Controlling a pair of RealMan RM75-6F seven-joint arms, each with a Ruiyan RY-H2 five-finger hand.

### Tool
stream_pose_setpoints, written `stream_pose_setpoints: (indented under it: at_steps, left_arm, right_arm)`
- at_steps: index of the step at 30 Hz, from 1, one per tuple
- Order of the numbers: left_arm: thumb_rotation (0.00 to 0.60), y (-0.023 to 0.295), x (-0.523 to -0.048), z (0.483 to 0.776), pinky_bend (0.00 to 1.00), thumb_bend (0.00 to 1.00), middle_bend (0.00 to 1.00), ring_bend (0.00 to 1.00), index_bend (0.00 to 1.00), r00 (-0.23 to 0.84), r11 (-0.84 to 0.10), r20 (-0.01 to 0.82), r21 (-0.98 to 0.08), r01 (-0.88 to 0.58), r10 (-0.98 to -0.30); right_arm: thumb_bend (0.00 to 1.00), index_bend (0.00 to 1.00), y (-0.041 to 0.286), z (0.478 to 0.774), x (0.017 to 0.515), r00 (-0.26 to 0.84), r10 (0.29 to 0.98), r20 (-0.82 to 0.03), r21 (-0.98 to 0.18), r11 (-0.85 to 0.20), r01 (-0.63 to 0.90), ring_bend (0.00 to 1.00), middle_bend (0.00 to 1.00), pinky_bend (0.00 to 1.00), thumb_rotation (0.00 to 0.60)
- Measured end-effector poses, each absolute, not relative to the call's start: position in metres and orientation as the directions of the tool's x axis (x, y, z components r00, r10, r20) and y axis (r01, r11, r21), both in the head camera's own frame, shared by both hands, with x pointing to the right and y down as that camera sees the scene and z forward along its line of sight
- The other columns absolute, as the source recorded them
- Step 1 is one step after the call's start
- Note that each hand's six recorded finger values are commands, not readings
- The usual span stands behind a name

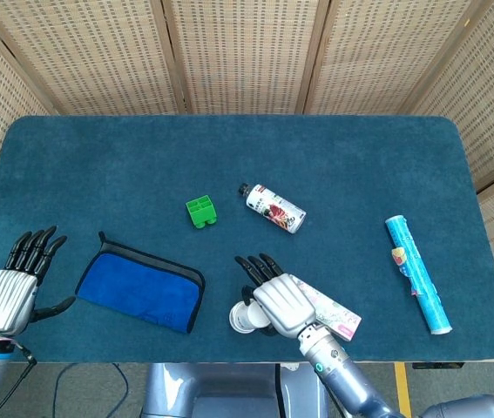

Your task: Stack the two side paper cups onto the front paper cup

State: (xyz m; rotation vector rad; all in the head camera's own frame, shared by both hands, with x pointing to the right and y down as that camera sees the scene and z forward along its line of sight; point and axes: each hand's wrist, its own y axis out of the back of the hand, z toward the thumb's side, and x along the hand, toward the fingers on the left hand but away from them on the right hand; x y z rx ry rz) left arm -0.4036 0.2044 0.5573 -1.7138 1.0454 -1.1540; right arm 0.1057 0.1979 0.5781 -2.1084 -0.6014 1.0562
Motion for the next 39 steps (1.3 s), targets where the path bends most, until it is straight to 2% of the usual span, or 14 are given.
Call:
stream_pose_setpoints:
  at_steps: [6, 25, 32, 35, 39]
  left_arm:
    - [0.6, 0.204, -0.405, 0.557, 0.0, 0.12, 0.0, 0.0, 0.07, 0.238, -0.334, 0.285, -0.922, -0.197, -0.928]
    - [0.6, 0.205, -0.404, 0.558, 0.0, 0.12, 0.0, 0.0, 0.07, 0.239, -0.337, 0.288, -0.921, -0.194, -0.927]
    - [0.6, 0.204, -0.404, 0.557, 0.0, 0.12, 0.0, 0.0, 0.07, 0.238, -0.334, 0.286, -0.922, -0.197, -0.928]
    - [0.6, 0.204, -0.406, 0.556, 0.0, 0.12, 0.0, 0.0, 0.07, 0.235, -0.331, 0.282, -0.922, -0.201, -0.93]
    - [0.6, 0.203, -0.407, 0.556, 0.0, 0.12, 0.0, 0.0, 0.07, 0.232, -0.331, 0.283, -0.922, -0.202, -0.931]
  right_arm:
    - [0.2, 0.57, 0.195, 0.589, 0.099, 0.548, 0.677, -0.492, -0.767, -0.635, 0.095, 0.0, 0.1, 0.02, 0.6]
    - [0.2, 0.55, 0.195, 0.582, 0.095, 0.553, 0.68, -0.481, -0.772, -0.628, 0.102, 0.0, 0.09, 0.02, 0.6]
    - [0.2, 0.54, 0.201, 0.584, 0.087, 0.568, 0.662, -0.489, -0.763, -0.64, 0.09, 0.0, 0.08, 0.02, 0.6]
    - [0.2, 0.52, 0.202, 0.585, 0.085, 0.57, 0.659, -0.491, -0.762, -0.642, 0.085, 0.0, 0.07, 0.01, 0.6]
    - [0.2, 0.41, 0.202, 0.585, 0.084, 0.571, 0.66, -0.489, -0.763, -0.64, 0.086, 0.0, 0.03, 0.0, 0.6]
